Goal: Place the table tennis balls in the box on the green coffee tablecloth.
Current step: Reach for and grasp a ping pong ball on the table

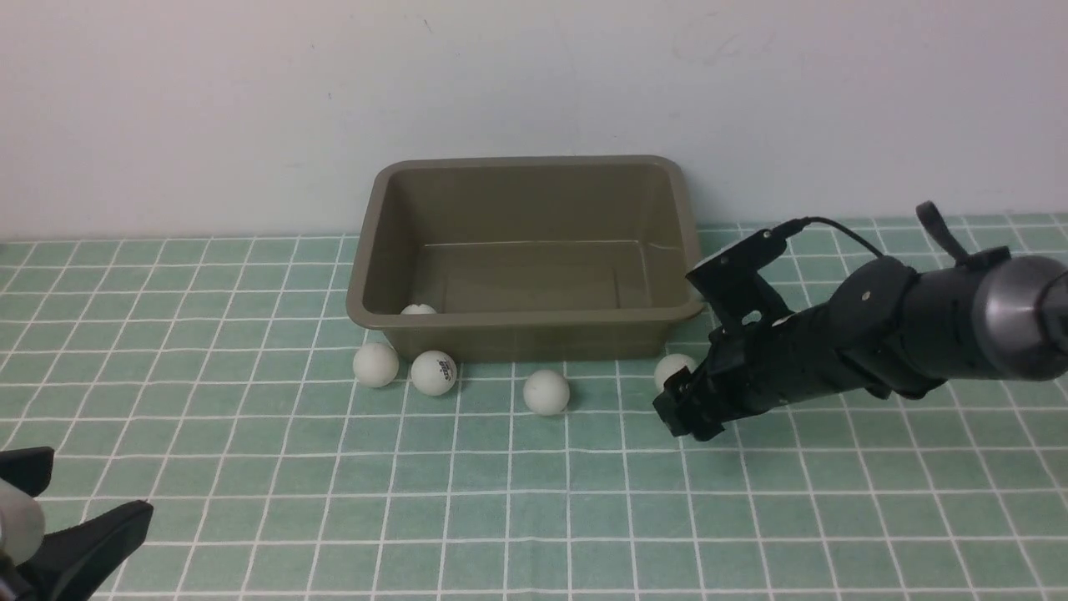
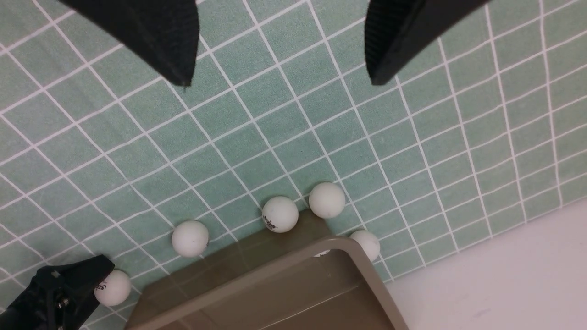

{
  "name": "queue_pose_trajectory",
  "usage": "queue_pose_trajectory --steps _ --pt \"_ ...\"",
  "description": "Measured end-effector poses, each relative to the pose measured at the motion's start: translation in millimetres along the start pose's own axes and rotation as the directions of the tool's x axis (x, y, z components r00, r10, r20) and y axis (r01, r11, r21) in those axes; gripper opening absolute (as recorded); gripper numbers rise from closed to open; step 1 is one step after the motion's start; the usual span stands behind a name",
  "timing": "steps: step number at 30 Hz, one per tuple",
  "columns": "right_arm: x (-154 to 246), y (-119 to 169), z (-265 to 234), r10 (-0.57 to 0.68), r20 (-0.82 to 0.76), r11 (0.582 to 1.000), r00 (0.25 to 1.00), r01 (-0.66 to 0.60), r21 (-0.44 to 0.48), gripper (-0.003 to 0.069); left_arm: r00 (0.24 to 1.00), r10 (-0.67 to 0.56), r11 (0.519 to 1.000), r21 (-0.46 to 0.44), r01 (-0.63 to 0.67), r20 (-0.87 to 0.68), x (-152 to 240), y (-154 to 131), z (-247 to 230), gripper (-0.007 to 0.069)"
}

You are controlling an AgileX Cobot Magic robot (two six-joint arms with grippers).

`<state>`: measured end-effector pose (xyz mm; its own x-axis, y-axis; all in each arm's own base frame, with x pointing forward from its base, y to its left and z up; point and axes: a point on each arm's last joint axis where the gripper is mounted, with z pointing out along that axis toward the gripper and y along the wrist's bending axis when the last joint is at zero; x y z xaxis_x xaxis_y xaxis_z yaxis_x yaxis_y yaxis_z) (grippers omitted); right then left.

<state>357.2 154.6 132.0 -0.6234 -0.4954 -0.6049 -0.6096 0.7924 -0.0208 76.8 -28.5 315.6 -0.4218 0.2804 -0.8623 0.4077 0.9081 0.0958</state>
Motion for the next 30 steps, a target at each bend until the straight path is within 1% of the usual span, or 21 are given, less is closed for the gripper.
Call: queue_pose_trajectory --steps 3,8,13,30 --pt "0.6 -0.1 1.3 0.0 -0.003 1.0 1.0 0.0 -0.001 0.0482 1.0 0.0 1.0 0.0 0.0 0.0 0.0 0.0 0.0 0.0438" --pt "-1.6 -2.1 1.1 -0.001 0.011 1.0 1.0 0.0 0.02 0.0407 1.0 0.0 1.0 0.0 0.0 0.0 0.0 0.0 0.0 0.0438" --pt "-4.5 -3.0 0.6 0.001 0.022 1.0 1.0 -0.002 0.025 0.0366 1.0 0.0 1.0 0.0 0.0 0.0 0.0 0.0 0.0 0.0438" --pt "-16.3 -5.6 -1.3 0.033 0.064 0.999 0.997 -0.035 0.033 0.0358 1.0 0.0 1.0 0.0 0.0 0.0 0.0 0.0 0.0 0.0438"
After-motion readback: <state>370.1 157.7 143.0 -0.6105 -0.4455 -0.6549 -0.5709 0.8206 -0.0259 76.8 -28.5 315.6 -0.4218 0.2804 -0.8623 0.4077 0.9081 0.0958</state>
